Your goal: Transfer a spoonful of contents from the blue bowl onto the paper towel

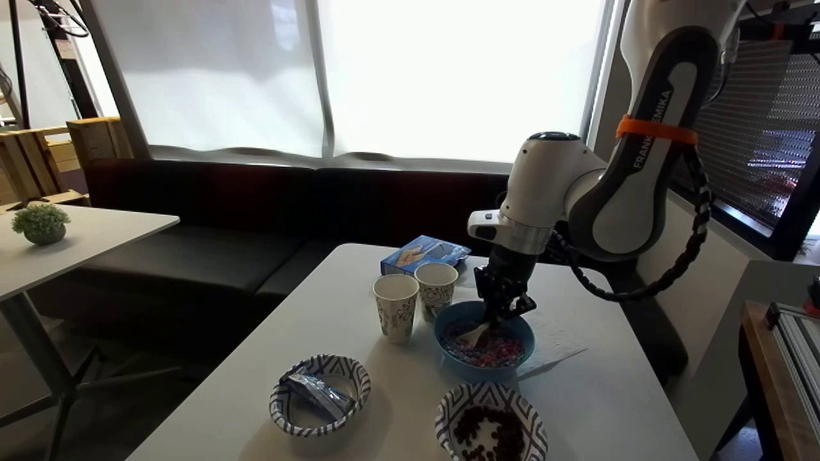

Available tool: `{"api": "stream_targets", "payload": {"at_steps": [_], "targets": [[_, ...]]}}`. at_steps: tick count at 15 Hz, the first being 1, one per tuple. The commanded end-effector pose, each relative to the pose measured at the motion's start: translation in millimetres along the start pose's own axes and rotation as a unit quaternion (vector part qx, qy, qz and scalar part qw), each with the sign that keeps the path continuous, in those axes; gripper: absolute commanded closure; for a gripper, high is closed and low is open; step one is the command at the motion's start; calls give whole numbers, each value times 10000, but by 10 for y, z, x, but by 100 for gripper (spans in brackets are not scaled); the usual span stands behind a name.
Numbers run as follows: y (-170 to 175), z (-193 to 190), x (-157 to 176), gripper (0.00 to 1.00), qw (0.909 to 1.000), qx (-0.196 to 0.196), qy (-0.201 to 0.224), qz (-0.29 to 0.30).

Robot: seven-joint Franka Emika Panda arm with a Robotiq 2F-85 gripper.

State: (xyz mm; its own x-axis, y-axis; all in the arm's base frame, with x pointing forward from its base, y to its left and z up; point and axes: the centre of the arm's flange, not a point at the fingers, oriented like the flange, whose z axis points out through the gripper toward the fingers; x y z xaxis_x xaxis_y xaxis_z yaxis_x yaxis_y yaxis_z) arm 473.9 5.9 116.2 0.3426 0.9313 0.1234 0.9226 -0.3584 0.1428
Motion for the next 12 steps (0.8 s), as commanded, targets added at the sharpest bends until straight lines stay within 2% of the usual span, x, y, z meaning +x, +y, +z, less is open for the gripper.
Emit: {"api": "stream_targets", "payload": {"at_steps": [1, 6, 12], "targets": [[11, 66, 20, 97, 9997, 99, 79, -223], [7, 136, 77, 97, 9989, 142, 49, -443], [-17, 206, 158, 97, 9982, 231, 256, -487]]}}
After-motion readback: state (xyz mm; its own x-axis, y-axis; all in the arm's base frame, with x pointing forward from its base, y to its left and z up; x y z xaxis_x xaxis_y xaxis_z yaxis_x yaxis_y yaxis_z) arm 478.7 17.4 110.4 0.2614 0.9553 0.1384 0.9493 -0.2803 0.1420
